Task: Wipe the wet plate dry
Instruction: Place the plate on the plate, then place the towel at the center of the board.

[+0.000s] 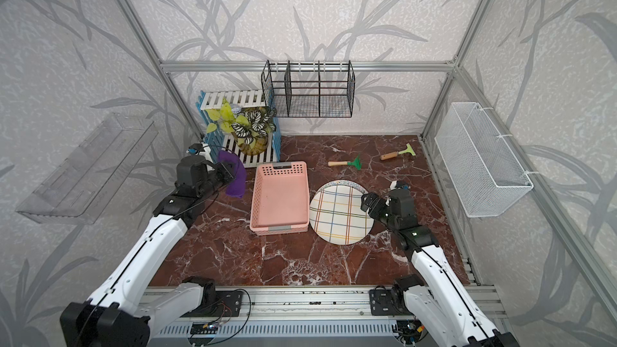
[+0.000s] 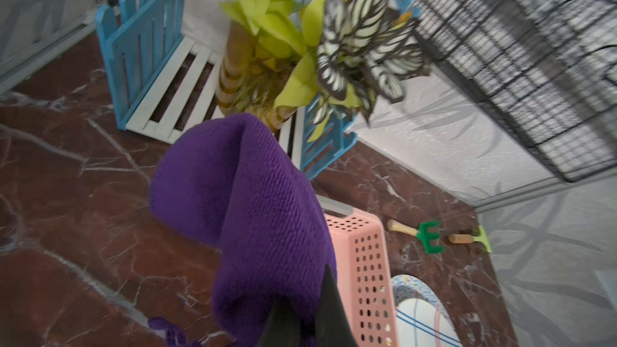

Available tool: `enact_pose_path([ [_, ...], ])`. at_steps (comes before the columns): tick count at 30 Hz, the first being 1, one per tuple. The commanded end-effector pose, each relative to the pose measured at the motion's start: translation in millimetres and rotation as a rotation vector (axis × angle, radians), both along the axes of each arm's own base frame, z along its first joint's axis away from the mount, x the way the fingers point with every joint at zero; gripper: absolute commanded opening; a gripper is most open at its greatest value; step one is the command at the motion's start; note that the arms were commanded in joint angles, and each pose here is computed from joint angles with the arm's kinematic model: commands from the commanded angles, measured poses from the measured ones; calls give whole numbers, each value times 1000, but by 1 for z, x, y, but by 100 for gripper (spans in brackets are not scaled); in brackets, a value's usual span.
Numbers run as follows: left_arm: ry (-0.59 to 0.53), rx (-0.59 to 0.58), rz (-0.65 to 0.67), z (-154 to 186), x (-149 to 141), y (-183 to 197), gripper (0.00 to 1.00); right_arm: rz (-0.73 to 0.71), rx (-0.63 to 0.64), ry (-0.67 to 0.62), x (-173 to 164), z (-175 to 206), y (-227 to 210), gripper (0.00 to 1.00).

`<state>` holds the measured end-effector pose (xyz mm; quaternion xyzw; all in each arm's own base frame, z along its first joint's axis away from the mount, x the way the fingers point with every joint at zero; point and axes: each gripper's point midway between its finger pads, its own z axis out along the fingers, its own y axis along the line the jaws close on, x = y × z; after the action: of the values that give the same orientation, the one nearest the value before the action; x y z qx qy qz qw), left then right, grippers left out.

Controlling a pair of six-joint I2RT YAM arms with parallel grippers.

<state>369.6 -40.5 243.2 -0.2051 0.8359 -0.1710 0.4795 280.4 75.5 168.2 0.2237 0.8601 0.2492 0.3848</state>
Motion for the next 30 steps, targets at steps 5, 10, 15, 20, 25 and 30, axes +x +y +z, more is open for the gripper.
enact_pose_path([
  [5, 253, 146, 181, -82, 9, 42, 23, -35, -62, -35, 14, 23, -9, 94],
  [10, 335, 131, 169, -102, 10, 39, 86, -13, -56, -56, 18, 36, -5, 95],
  [15, 486, 161, 270, -120, -12, 55, 100, -6, -81, -83, 24, 50, -6, 95],
  [20, 494, 149, 277, -121, -21, 55, 100, -27, -114, -116, 35, 60, -13, 96],
  [25, 200, 187, 252, -66, -6, 59, 100, -172, -238, -138, 44, 60, -55, 99],
  [30, -85, 335, 354, -42, -15, 86, 100, -362, -382, -150, 52, 39, -112, 99],
])
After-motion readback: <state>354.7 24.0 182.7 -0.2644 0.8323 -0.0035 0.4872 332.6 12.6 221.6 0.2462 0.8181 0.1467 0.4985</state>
